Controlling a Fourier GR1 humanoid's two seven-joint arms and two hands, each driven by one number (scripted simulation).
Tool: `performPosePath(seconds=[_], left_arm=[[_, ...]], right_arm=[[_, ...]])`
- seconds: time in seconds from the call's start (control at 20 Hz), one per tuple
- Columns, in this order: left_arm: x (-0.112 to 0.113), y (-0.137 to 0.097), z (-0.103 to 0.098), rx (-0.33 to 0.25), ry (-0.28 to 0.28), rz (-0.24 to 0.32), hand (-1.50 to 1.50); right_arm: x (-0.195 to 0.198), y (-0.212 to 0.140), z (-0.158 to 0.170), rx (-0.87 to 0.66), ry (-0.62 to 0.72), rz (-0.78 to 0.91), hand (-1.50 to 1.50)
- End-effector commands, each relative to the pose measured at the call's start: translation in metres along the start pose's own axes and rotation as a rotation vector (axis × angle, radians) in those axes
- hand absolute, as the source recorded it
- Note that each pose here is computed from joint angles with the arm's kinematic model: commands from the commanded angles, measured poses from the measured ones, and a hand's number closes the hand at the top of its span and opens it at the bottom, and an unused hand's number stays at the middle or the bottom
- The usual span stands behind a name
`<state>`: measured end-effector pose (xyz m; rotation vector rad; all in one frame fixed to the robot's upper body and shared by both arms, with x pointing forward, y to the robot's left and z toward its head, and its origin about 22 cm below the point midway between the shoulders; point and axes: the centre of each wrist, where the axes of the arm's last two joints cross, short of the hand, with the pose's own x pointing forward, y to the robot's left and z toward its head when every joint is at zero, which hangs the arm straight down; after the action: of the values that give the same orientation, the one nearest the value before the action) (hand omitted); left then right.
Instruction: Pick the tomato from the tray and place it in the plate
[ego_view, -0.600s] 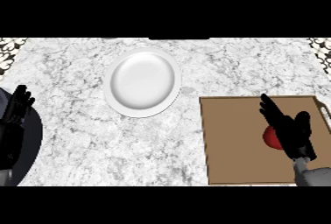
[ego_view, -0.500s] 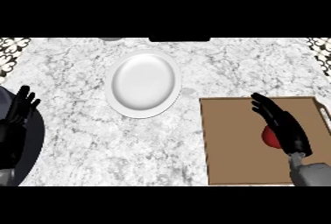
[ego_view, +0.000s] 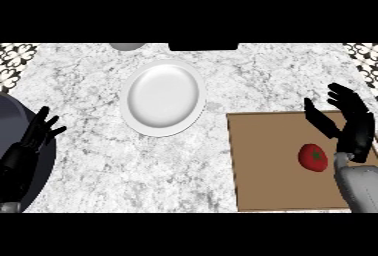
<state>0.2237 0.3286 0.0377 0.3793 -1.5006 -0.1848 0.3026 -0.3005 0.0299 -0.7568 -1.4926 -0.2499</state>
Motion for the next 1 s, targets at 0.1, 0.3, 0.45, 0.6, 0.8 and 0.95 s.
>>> performPosePath(seconds=[0.1,0.3,0.45,0.6,0.8,0.95], left_arm=[[-0.018,-0.037,0.0,-0.083,0.009,0.154,0.0],[-0.019,-0.032,-0.003,-0.079,0.008,0.153,0.0],[-0.016,-0.028,-0.006,-0.067,0.014,0.158,0.0],[-0.023,-0.034,0.008,-0.058,0.018,0.145,0.0],[-0.016,-0.023,0.004,-0.066,0.002,0.125,0.0],[-0.009,-0.025,0.004,-0.06,0.013,0.137,0.0]], right_arm=[[-0.011,0.048,0.044,-0.243,-0.158,0.025,-1.5],[-0.031,0.051,0.069,-0.291,-0.162,0.124,-1.5],[-0.04,0.05,0.079,-0.344,-0.146,0.157,-1.5],[-0.056,0.03,0.083,-0.318,-0.076,0.247,-1.5],[-0.076,0.017,0.087,-0.205,0.091,0.386,-1.5],[-0.08,0.019,0.099,-0.099,0.189,0.461,-1.5]])
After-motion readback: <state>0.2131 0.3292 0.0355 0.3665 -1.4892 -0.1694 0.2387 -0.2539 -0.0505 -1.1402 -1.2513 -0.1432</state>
